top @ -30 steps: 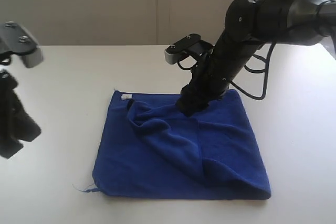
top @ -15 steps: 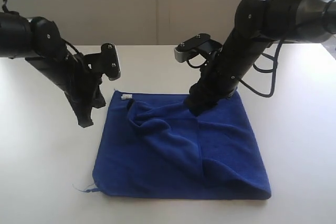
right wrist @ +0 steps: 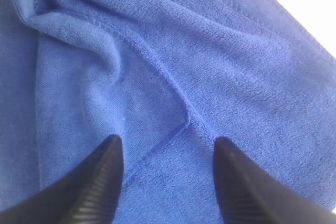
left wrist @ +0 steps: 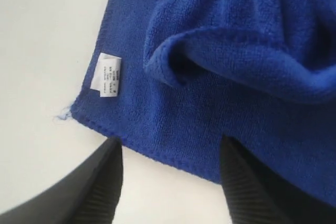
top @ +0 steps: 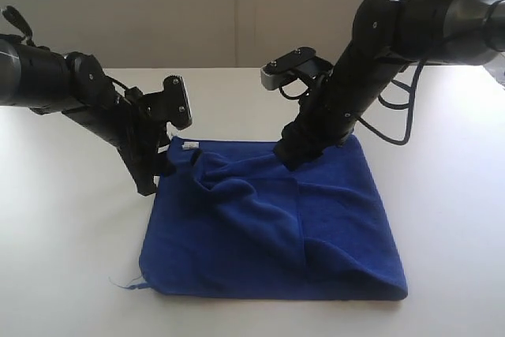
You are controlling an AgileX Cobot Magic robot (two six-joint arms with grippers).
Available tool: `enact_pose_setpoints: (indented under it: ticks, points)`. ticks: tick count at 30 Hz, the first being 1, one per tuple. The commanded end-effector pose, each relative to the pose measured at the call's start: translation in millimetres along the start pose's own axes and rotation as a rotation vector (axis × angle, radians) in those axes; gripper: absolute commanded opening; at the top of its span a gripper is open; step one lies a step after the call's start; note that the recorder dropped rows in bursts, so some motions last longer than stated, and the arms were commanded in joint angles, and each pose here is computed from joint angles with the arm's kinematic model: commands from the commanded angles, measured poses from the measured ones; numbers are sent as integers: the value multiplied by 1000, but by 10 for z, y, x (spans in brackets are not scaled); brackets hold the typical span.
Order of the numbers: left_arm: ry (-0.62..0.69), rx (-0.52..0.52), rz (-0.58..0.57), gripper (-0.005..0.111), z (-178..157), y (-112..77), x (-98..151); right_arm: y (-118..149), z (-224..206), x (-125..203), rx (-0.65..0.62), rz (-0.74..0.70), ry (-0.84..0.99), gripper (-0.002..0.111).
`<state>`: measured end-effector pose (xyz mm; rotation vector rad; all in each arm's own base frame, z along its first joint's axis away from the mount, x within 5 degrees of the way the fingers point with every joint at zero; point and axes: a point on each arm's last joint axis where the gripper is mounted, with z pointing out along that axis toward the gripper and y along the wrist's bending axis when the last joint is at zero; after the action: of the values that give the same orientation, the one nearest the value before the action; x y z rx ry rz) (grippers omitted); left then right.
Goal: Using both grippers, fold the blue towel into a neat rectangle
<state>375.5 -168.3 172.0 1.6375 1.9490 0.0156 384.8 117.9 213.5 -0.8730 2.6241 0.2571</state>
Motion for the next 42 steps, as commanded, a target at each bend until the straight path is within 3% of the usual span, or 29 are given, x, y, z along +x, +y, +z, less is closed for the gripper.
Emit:
enact_pose_setpoints:
  ticks: [1,10,16,22,26,32,36,42]
  points:
    - [-35,26,-48,60,-5,-56,-95,-16,16,7,1,7,-7,50]
    - [-24,47,-41,60,118,-121,-95,-16,78,33,-12,13,17,50]
    - [-32,0,-44,60,152,-86,-97,-24,180,104,2,23,13,50]
    - [-54,19,-107,60,151,-102,-118,-30,203,107,6,24,10,50]
    - [-64,-44,-133,60,221,-55,-102,-32,210,107,6,25,11,50]
    - [-67,-45,-128,60,266,-91,-134,-42,210,92,16,24,-6,50]
    - [-77,-114,-118,60,346,-88,-174,-35,210,102,9,25,5,50]
    - [-66,-99,-119,52,406,-115,-146,-34,210,104,8,25,7,50]
